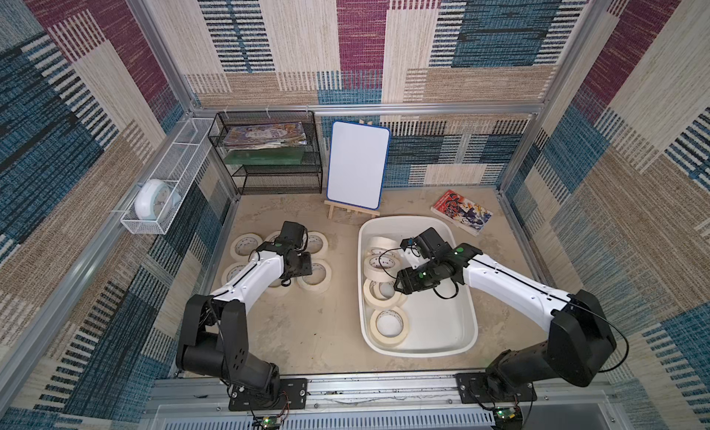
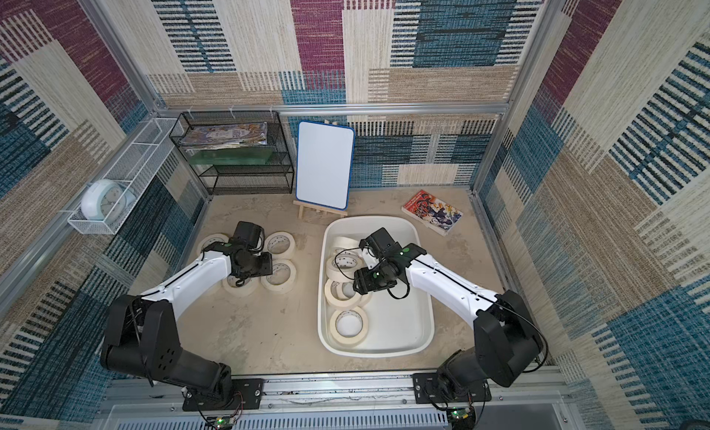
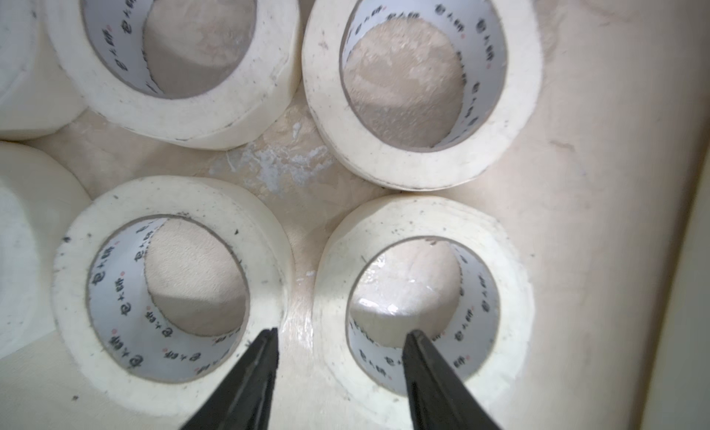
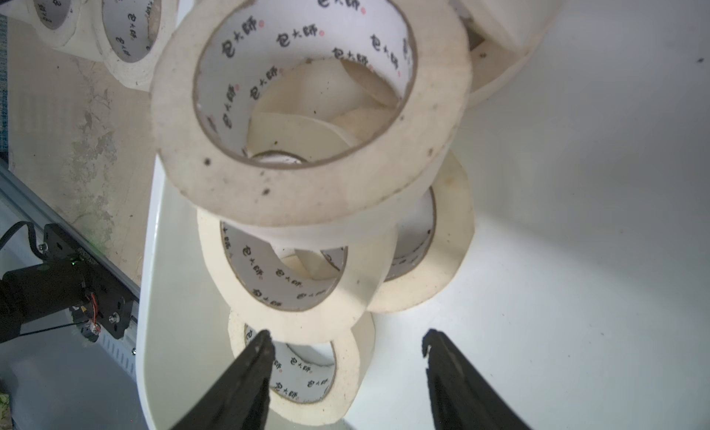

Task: Take out the art tape in the storage box
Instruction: Place the art tape at the center of the board, then pick up the art tape from the storage box.

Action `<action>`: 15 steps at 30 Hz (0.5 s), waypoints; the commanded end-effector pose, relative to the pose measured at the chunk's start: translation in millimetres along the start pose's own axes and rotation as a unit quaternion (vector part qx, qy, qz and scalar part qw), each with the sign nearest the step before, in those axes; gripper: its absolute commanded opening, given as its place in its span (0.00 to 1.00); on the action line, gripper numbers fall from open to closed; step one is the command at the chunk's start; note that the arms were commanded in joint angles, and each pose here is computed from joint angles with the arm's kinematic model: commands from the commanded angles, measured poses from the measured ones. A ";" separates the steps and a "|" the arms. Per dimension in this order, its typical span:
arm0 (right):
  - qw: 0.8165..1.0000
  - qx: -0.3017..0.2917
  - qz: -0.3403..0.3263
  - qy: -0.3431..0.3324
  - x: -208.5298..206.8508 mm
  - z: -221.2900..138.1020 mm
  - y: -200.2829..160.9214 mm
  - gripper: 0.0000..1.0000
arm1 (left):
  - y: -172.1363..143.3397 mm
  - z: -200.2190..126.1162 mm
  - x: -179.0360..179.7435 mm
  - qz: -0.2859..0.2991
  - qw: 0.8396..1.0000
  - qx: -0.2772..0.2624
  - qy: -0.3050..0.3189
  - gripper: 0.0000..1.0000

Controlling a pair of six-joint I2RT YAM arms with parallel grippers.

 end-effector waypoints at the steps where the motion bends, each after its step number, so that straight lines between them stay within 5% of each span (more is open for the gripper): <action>1: 0.999 -0.031 0.008 0.018 2.8 7.2 11.4 0.62 | -5.2 -19.0 -5.2 0.004 0.999 0.000 -0.045 0.61; 15: 1.000 -0.003 0.020 0.015 6.6 38.7 2.8 0.44 | -20.5 -98.3 -17.8 0.027 0.989 -0.081 -0.124 0.71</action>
Point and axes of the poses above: each gripper's point midway between its finger pads, its own z axis out along the fingers, its own x axis along the line the jaws close on, y = z × x, the point moved 9 cm from there along -z, back along the fingers, and after that the axes turned 5 degrees about -z, right-handed, at the moved point
